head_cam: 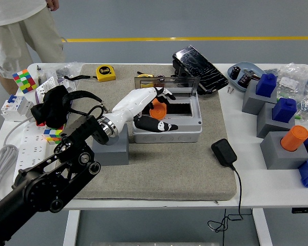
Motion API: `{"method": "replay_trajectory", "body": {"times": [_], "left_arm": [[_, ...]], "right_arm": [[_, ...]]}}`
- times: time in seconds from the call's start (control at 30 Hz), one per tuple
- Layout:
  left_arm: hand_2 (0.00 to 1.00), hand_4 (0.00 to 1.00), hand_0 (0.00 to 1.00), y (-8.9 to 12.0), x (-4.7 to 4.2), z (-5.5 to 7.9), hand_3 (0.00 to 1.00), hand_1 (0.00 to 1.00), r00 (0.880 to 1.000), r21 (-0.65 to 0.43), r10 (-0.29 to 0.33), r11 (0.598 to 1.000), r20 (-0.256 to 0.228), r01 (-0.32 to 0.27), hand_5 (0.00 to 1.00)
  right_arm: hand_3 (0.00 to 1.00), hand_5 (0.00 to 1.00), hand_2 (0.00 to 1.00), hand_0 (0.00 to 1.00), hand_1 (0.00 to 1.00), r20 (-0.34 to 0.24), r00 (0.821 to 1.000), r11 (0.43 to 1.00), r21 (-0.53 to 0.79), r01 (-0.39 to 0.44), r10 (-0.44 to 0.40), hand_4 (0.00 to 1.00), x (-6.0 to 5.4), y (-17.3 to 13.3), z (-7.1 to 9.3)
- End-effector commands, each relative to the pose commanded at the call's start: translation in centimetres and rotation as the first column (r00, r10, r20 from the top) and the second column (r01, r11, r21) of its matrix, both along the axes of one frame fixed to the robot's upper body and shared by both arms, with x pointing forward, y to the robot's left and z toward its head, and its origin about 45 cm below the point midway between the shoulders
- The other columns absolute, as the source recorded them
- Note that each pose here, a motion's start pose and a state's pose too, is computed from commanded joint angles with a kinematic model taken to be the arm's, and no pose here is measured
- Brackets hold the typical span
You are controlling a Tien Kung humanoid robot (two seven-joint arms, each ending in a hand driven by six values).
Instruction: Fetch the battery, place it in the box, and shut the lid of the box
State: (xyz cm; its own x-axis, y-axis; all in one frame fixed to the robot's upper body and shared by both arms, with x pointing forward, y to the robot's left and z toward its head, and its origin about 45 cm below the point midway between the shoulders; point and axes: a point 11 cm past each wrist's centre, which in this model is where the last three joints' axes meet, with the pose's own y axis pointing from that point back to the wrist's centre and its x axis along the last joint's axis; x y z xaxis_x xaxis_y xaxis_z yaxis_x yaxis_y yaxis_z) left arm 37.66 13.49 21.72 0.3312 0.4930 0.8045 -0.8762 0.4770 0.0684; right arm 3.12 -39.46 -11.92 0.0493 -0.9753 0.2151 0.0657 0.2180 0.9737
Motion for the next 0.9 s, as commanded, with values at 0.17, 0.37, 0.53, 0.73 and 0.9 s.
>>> {"method": "replay_trajectory", "body": {"times": [0.17, 0.37, 0.53, 0.73, 0.9], "left_arm": [[0.696, 0.998, 0.576, 2.4, 0.02, 0.1, 0.74, 0.735, 0.998, -0.012, 0.068, 0.998, 0.006, -0.068, 0.494], [0.687, 0.998, 0.556, 2.9, -0.59, -0.9, 0.737, 0.728, 0.997, -0.019, 0.074, 0.997, -0.02, -0.074, 0.511], [0.687, 0.998, 0.556, 2.9, -0.8, -1.0, 0.737, 0.728, 0.997, -0.03, 0.078, 0.996, -0.025, -0.079, 0.511], [0.687, 0.998, 0.551, 3.2, -0.69, -0.7, 0.735, 0.722, 0.996, -0.045, 0.082, 0.996, -0.018, -0.083, 0.515], [0.686, 0.998, 0.548, 2.5, -0.08, 0.8, 0.735, 0.719, 0.997, -0.093, 0.069, 0.993, 0.034, -0.066, 0.526]], "right_arm": [[0.598, 0.564, 0.668, 0.634, 0.647, 0.001, 1.0, 1.0, 0.001, 0.0, 0.0, 0.988, 0.0, 0.0, 0.0], [0.598, 0.563, 0.668, 0.634, 0.647, -0.002, 1.0, 1.0, 0.002, 0.0, 0.0, 0.988, -0.1, 0.0, 0.0], [0.598, 0.563, 0.668, 0.634, 0.647, 0.001, 1.0, 1.0, 0.001, -0.003, 0.003, 0.988, 0.0, 0.0, 0.0], [0.598, 0.562, 0.668, 0.635, 0.647, 0.0, 1.0, 1.0, 0.0, 0.0, 0.0, 0.988, -0.1, 0.0, 0.0], [0.597, 0.562, 0.668, 0.635, 0.647, 0.0, 1.0, 1.0, -0.001, 0.0, 0.0, 0.988, -0.1, -0.1, 0.0]]}}
